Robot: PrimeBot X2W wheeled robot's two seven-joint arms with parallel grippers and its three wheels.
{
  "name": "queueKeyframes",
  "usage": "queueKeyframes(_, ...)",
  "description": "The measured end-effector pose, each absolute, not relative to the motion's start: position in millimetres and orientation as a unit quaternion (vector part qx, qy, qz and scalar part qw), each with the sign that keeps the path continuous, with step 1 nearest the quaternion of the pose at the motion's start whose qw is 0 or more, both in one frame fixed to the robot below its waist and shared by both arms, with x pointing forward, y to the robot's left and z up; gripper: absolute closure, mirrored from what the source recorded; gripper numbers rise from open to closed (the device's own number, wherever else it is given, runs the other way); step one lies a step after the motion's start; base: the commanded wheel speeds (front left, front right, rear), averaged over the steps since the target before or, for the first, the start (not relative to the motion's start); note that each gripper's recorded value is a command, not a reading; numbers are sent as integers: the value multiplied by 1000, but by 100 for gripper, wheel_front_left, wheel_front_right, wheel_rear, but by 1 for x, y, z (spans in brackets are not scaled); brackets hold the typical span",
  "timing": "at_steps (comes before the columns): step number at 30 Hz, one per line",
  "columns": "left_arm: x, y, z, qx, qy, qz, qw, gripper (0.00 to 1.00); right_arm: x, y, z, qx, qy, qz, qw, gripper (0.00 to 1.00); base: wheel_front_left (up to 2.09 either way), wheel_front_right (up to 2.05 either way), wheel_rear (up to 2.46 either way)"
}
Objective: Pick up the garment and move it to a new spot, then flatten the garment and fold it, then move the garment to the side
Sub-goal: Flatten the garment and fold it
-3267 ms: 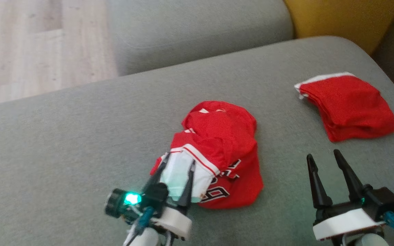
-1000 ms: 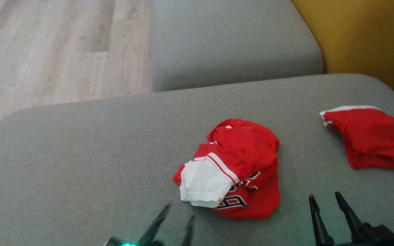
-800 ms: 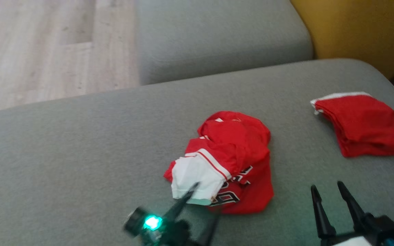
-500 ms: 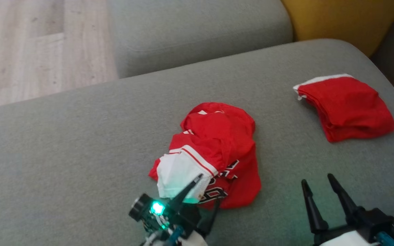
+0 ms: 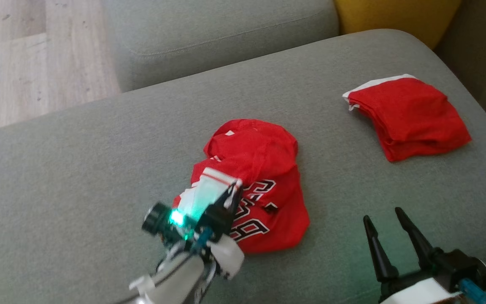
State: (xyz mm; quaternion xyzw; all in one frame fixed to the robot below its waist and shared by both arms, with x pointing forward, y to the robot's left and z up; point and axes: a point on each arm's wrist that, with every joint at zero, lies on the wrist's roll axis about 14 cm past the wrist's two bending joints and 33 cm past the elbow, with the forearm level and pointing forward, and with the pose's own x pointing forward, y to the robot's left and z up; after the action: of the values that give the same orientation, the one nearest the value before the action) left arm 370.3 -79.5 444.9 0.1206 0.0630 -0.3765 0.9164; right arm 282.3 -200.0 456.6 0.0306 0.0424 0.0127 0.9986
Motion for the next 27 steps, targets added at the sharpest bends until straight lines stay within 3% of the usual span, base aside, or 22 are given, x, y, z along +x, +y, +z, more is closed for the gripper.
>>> queueKeyframes(6, 399, -114, 503, 130, -15, -422, 897, 100, 281, -212, 465, 40, 26, -19, 999, 0, 0, 0, 0)
queueKeyframes(13, 424, -169, 683, 100, -224, -472, 847, 100, 276, -217, 467, 46, 20, -36, 998, 0, 0, 0, 0)
queueKeyframes(19, 405, -157, 803, 62, -368, -463, 804, 100, 277, -207, 465, 34, 26, -10, 999, 0, 0, 0, 0)
queueKeyframes(23, 423, -125, 768, 79, -332, -441, 830, 100, 282, -198, 466, 30, 25, 9, 999, 0, 0, 0, 0)
queueKeyframes(27, 435, -72, 628, 106, -176, -413, 887, 100, 289, -185, 466, 25, 26, 41, 999, 0, 0, 0, 0)
